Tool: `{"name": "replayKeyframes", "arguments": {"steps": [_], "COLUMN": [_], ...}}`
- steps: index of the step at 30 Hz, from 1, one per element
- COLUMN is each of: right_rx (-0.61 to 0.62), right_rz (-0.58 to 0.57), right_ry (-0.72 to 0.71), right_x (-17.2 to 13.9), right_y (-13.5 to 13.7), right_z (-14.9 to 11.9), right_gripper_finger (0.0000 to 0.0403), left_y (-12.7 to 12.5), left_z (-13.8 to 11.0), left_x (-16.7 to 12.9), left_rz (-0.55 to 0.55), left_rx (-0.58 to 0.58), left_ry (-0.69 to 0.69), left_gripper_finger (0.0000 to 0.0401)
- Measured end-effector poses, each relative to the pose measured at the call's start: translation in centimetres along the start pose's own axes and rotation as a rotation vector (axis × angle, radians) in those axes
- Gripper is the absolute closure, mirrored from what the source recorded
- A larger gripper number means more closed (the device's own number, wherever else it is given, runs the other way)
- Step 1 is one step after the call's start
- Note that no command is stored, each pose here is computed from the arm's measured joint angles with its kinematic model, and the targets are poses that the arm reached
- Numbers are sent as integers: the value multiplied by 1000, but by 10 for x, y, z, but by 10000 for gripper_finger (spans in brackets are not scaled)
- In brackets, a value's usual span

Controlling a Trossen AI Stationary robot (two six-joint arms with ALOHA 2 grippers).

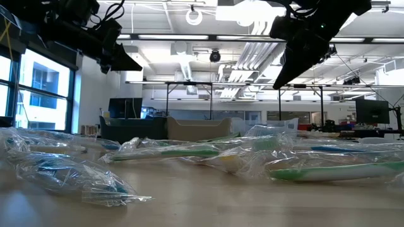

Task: Pick & Place Toothbrushes
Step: Put the green toothbrush into the transparent bin

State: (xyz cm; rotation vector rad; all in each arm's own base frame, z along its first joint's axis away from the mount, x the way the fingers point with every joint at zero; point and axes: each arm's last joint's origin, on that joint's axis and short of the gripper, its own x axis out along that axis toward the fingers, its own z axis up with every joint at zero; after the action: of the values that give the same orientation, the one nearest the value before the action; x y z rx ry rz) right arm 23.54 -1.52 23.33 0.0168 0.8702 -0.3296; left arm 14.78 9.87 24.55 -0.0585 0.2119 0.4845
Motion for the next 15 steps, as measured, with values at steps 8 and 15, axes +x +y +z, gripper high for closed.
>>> {"name": "replayKeyframes", "arguments": {"steps": [8,15], "right_rx": [-10,-9], "right_rz": [1,-1], "right_ry": [50,63], "right_x": [0,0], "right_y": [0,-1], "right_z": [-5,-6], "right_gripper_finger": [362,286], "left_y": [0,0], "left_z": [0,0], "left_x": [0,0], "left_rz": [-1,-2], "left_rx": [0,0], "left_ry": [1,1], "left_gripper_finger": [401,401]}}
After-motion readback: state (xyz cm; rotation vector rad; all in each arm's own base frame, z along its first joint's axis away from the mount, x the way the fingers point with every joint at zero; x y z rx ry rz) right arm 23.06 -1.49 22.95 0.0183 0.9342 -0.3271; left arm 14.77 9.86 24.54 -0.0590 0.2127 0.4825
